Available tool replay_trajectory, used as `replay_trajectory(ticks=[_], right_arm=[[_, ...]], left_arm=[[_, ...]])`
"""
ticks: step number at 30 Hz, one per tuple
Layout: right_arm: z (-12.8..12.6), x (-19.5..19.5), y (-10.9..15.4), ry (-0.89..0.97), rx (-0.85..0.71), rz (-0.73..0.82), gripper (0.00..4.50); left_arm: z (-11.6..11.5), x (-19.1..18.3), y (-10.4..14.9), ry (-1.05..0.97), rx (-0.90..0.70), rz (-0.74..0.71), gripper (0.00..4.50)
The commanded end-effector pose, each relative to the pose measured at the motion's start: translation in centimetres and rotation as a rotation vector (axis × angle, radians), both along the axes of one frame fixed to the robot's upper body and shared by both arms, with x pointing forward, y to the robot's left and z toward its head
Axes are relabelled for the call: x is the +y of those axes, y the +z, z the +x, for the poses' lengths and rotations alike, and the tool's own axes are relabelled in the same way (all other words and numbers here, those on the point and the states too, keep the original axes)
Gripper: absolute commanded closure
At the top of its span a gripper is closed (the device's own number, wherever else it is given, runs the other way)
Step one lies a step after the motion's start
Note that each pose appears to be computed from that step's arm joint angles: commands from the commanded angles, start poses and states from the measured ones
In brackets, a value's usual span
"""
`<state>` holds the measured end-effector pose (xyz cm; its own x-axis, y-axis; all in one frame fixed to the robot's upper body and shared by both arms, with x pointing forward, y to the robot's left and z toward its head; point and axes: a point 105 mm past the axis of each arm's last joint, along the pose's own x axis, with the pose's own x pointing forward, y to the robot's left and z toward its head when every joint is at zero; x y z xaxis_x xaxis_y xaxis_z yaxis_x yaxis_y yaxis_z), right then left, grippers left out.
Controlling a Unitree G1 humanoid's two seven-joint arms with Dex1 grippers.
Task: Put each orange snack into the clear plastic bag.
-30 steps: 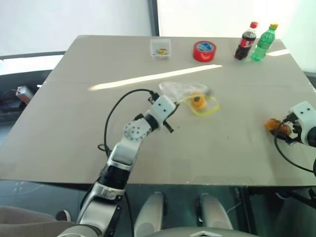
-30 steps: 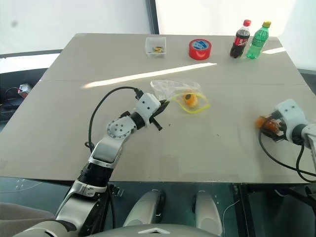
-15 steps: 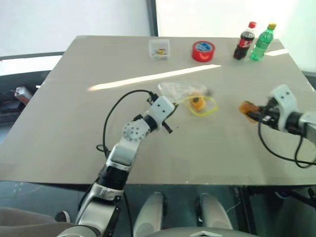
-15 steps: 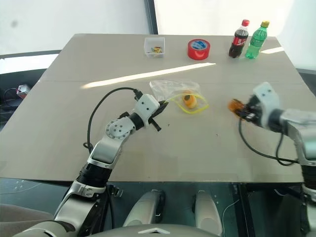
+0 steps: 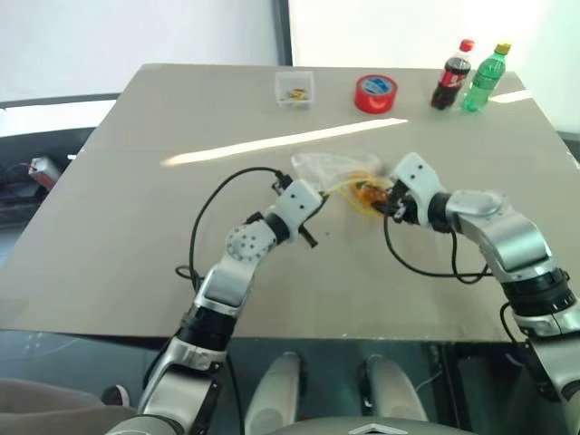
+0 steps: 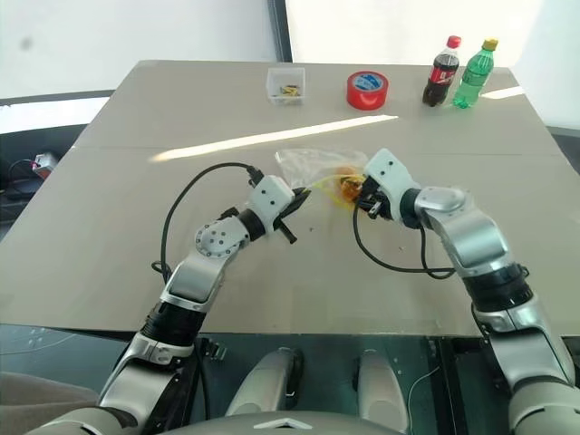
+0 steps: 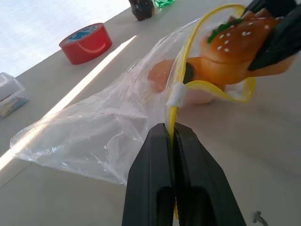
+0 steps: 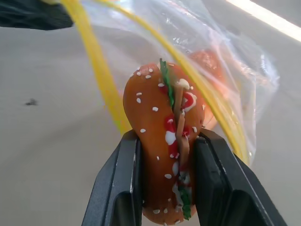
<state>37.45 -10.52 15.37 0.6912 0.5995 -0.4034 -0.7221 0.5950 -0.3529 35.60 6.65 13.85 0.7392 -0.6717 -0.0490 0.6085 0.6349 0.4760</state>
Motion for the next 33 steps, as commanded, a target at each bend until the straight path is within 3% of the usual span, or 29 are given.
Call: replay_trajectory(ticks=[1, 3, 5, 8, 10, 11, 16, 24, 27, 33], right_arm=[[1.5, 1.8, 2.0, 0.037, -0.173, -0.065, 3.12], [1.9, 2.5, 2.2, 0.060, -0.222, -0.098, 3.12], [2.3, 3.5, 1.9, 0.080, -0.262, -0.122, 2.68], [3.0, 4.1, 2.0, 0.100, -0.374, -0.179, 1.35], [3.2, 4.6, 2.6, 0.078, -0.393, -0.081, 0.31], [3.1, 4.9, 2.5, 0.083, -0.370, -0.046, 0.04], [2.1, 4.2, 1.7, 0.097, -0.221, 0.070, 0.04], [-1.8, 0.9, 2.9, 0.206, -0.087, 0.166, 0.04], [-2.8, -0.8, 1.9, 0.234, -0.024, 0.088, 0.04], [0.3, -5.0, 0.1, 0.082, -0.111, -0.174, 0.04]], left_arm=[[-1.0, -1.0, 1.0, -0.068, -0.043, -0.008, 4.50], [-1.3, -1.1, 0.7, -0.086, -0.040, 0.003, 4.50], [-1.3, -1.1, 0.6, -0.092, -0.040, 0.006, 4.50], [-1.3, -1.0, 0.6, -0.095, -0.042, 0.010, 4.50], [-1.2, -1.0, 0.6, -0.092, -0.041, 0.006, 4.50], [-1.2, -1.0, 0.6, -0.088, -0.040, 0.002, 4.50], [-0.9, -0.7, 0.6, -0.056, -0.032, -0.018, 4.50], [-0.5, -0.2, 0.6, -0.024, -0.024, -0.038, 4.50], [-0.5, -0.1, 0.5, -0.024, -0.019, -0.039, 4.50], [-0.5, -0.2, 0.3, -0.024, -0.017, -0.041, 4.50]])
